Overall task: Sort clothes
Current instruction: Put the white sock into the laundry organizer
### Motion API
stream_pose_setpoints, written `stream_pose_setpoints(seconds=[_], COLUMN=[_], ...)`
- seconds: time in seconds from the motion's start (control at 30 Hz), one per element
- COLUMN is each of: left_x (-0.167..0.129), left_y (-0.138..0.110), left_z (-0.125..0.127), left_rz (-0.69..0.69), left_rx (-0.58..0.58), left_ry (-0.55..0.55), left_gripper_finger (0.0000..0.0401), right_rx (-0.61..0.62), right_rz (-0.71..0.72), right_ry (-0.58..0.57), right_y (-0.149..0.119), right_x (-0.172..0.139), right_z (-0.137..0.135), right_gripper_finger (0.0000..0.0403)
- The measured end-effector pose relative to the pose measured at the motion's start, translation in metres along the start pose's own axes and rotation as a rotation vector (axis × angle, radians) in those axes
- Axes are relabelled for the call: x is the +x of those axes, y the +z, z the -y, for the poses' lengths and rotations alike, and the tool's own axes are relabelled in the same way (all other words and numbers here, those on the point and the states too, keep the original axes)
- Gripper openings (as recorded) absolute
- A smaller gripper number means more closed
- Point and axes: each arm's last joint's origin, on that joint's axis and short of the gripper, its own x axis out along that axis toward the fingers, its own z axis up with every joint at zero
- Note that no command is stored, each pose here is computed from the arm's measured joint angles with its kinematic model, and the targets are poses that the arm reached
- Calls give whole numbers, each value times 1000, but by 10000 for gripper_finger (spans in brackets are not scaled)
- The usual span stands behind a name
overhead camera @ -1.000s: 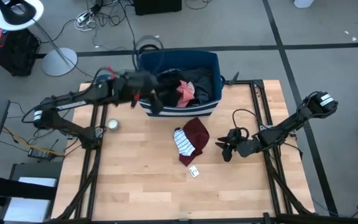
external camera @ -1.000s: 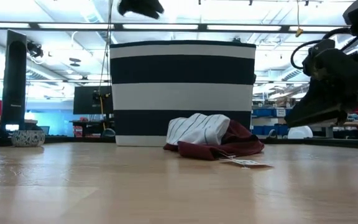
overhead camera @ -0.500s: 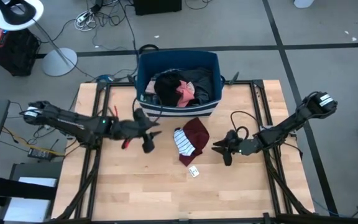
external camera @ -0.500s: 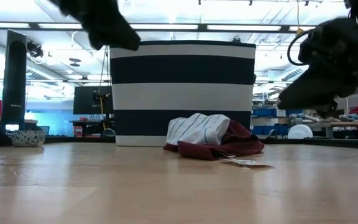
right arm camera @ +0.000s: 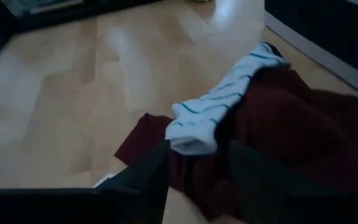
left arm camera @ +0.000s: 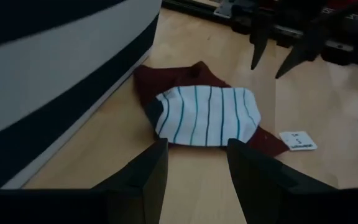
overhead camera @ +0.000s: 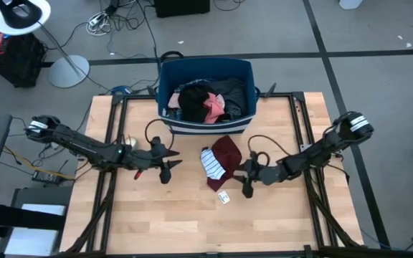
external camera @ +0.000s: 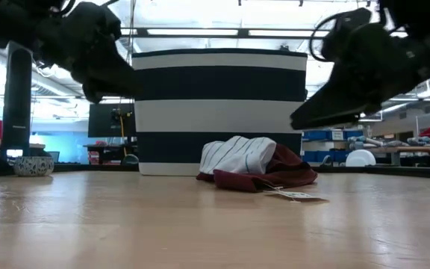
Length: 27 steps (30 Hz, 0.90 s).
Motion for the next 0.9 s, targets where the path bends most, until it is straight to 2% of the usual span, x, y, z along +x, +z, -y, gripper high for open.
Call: stream_pose_setpoints(seconds=[0.37, 0.67, 0.8, 0.9], left_x=[0, 0, 0, 0], left_y=[-21, -20, -19, -19], left_z=[-9, -8, -8, -8], left_rz=[0, 15, 23, 23], left_rx=[-28, -36, -40, -39], left_ry=[-3, -12, -16, -16], left_gripper_finger=[172, 172, 172, 172], right_rx=[-240, -313, -327, -324], right_rz=[-52, -188, -250, -266], right_ry=[-54, -156, -167, -152], right_y=[6, 8, 6, 9], right_x=[46, 75, 85, 91], right_z=[-19, -10, -8, -10], right_gripper_finger=[176, 173, 151, 100])
